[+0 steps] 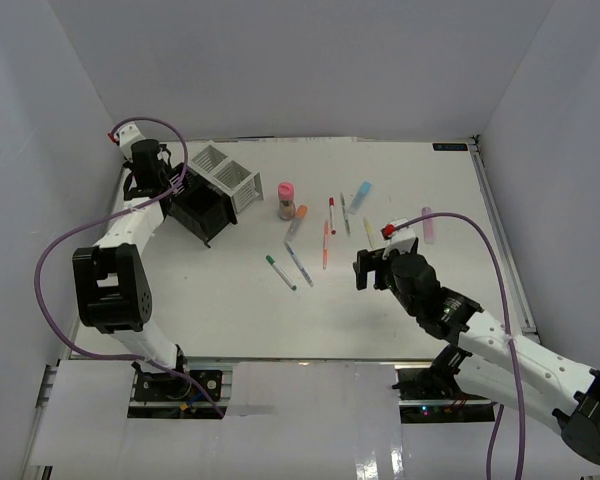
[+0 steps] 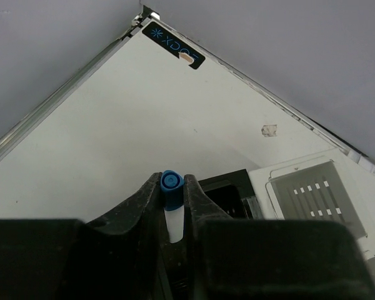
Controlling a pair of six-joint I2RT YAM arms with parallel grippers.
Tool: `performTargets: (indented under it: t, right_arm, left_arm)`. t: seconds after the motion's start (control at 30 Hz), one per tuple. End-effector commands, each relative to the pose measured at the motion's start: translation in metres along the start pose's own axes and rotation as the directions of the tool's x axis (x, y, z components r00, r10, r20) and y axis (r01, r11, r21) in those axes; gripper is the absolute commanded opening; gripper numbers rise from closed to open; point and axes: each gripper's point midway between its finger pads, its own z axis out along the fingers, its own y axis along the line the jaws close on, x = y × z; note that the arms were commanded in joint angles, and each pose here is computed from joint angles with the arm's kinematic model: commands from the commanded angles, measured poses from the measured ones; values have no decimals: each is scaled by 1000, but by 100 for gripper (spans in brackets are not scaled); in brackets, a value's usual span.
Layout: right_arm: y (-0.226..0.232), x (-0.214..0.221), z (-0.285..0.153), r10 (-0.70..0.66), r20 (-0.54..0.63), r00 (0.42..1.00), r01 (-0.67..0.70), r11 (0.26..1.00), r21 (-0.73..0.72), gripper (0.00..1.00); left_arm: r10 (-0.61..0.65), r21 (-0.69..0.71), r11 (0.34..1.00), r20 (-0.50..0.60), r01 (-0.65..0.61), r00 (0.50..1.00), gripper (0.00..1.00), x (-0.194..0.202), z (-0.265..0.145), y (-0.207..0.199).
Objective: Sort the stationery into containers
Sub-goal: Place the pen in the storage box, then pick up the pen from the center of the board.
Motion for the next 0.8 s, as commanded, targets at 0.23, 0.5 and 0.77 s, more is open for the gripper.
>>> performTargets:
  t: [0.23,0.5,0.77]
  right_arm:
    - [-56,39,22,209,-160,965,-168,957,237,100]
    - [-91,48,53,315,-227,922,-209,895,393,92]
    - [-114,51,91,365,-263,893,-195,841,505,77]
  left_arm:
    - [-30,85,996,-28,33,999,49,-12,-21,-14]
    - [-40,134,990,-102,53,994,77,-21,-62,-16]
    - [25,422,895,-376,146,926,98,35,-141,-43]
